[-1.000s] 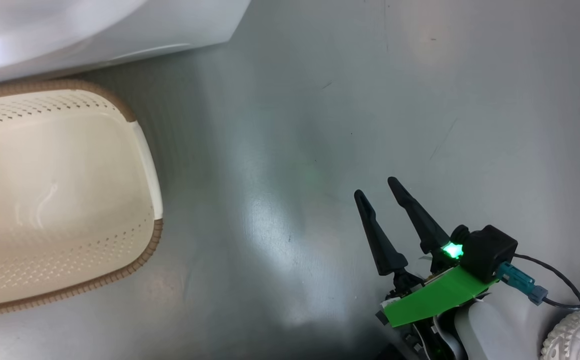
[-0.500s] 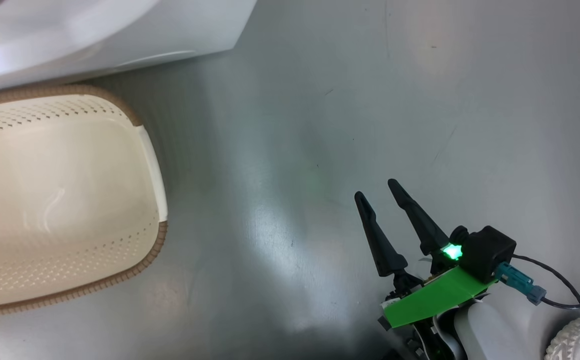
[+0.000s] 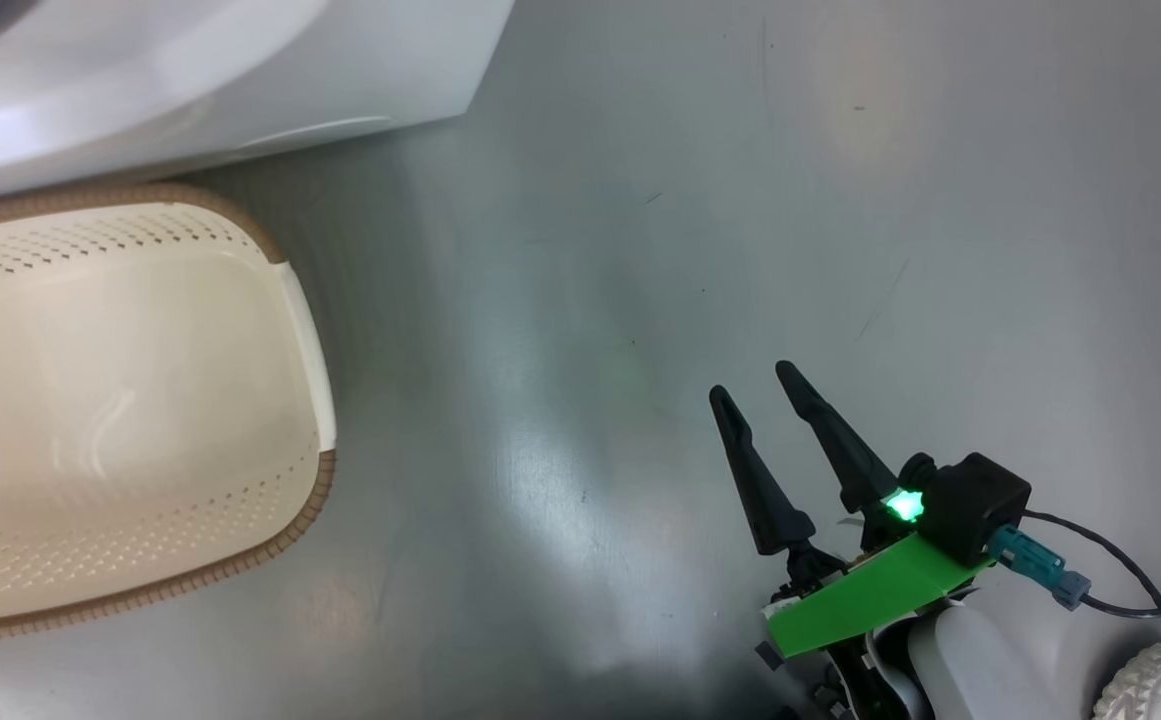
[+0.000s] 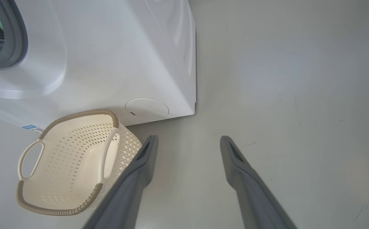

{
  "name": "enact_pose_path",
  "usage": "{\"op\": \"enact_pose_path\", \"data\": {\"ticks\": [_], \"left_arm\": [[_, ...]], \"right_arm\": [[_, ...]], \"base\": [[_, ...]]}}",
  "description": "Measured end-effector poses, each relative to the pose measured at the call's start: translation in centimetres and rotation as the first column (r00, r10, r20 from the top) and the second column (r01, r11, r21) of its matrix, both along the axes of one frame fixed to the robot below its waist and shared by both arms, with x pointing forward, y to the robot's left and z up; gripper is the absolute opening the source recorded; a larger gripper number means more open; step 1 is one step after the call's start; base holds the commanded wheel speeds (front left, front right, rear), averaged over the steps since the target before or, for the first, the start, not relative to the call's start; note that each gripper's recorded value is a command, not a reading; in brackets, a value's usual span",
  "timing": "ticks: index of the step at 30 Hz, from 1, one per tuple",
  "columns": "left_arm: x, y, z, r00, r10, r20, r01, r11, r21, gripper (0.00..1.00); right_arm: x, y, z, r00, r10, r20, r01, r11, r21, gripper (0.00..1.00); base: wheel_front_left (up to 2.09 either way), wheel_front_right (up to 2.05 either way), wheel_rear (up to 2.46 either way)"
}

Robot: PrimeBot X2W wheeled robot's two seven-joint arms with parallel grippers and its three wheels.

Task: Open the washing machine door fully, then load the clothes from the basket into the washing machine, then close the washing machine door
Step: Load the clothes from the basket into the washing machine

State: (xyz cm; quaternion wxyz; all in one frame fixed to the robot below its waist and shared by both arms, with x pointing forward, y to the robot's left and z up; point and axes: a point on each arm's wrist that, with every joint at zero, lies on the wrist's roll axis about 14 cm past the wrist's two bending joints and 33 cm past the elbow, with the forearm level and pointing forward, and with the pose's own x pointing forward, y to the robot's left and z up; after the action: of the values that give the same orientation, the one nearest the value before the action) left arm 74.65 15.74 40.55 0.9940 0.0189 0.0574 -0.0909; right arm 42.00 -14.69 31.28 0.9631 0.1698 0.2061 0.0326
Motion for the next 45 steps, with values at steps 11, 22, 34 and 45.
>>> {"op": "enact_pose_path", "data": {"ticks": [11,22,34,45], "left_arm": [[-0.1,-0.2,0.7,1.0,-0.006,0.012,0.006,1.0,-0.004,1.0],[-1.8,-1.1,2.6,0.999,-0.002,0.045,0.005,0.997,-0.076,1.0],[-7.0,-0.6,3.8,1.0,0.005,0.023,-0.003,0.995,-0.103,1.0],[-14.3,0.0,7.9,0.993,0.022,0.116,-0.005,0.99,-0.141,1.0]], "right_arm": [[0.0,-0.1,0.6,1.0,-0.002,0.012,0.002,1.0,-0.002,1.0],[0.6,-0.8,2.3,0.998,-0.02,0.061,0.02,1.0,-0.013,1.0],[1.0,-0.5,5.8,0.989,-0.01,0.145,0.012,1.0,-0.011,1.0],[-0.5,-0.3,9.4,0.976,-0.008,0.218,0.011,1.0,-0.013,1.0]], "base": [[0.0,0.0,0.0],[0.0,0.0,0.0],[0.0,0.0,0.0],[0.0,0.0,0.0]]}}
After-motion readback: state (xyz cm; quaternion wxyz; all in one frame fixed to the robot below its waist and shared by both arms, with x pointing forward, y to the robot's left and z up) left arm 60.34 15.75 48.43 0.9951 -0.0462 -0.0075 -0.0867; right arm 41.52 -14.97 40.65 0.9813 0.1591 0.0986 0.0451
